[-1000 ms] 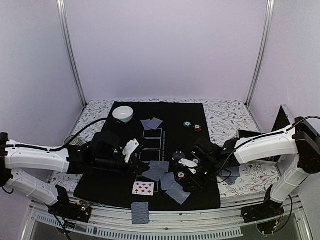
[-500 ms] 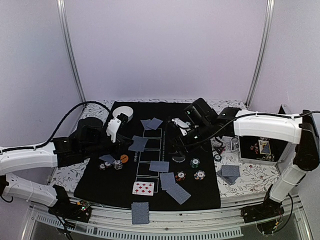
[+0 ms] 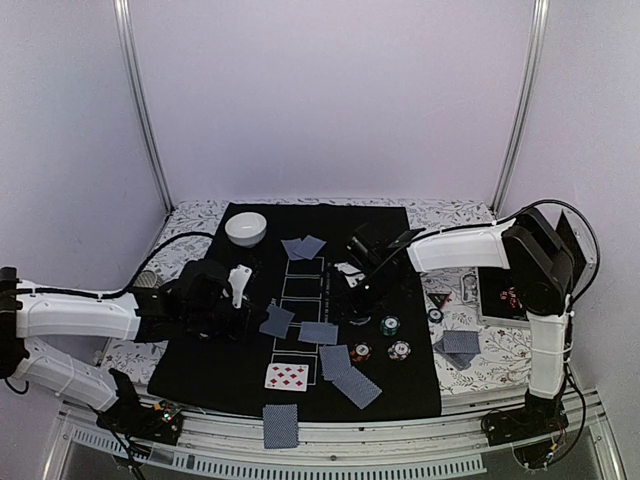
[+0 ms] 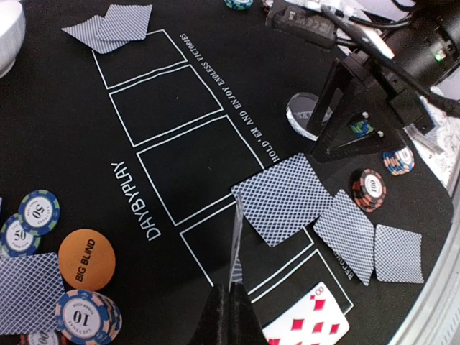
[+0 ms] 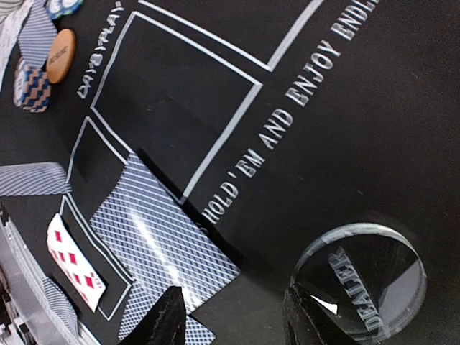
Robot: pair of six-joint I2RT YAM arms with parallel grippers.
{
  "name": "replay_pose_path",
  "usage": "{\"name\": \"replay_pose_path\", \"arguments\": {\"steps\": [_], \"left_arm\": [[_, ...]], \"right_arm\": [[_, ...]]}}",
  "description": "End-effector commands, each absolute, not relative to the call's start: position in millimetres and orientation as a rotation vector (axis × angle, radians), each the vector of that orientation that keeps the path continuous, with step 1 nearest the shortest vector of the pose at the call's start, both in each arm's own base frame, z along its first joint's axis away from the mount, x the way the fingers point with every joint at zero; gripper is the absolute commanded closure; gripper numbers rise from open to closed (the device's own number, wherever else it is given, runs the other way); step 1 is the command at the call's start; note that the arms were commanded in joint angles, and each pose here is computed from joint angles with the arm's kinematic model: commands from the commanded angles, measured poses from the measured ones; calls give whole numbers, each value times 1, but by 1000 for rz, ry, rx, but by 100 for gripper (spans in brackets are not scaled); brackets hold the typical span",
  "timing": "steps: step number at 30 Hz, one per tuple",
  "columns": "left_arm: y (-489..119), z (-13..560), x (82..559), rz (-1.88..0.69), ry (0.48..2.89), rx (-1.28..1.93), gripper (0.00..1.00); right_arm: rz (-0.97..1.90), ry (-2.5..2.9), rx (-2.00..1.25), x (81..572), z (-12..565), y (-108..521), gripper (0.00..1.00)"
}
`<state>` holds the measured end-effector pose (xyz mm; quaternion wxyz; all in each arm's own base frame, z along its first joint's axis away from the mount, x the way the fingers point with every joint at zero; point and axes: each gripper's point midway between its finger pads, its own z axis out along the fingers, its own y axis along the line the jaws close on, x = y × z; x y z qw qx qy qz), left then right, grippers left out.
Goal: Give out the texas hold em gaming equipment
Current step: Pass from the left arm to the right
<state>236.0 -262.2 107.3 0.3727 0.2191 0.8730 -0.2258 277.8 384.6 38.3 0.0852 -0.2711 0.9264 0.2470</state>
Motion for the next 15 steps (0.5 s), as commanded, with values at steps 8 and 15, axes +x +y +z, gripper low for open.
{"name": "replay_pose_path", "arguments": {"steps": [8, 15], "left_arm": [[-269, 78, 249, -549, 2283, 552, 100], [-292, 78, 247, -639, 2261, 645, 100]], "right_arm": [[743, 2828, -952, 272, 25, 393, 48], [768, 2854, -975, 267, 21, 393, 48]]}}
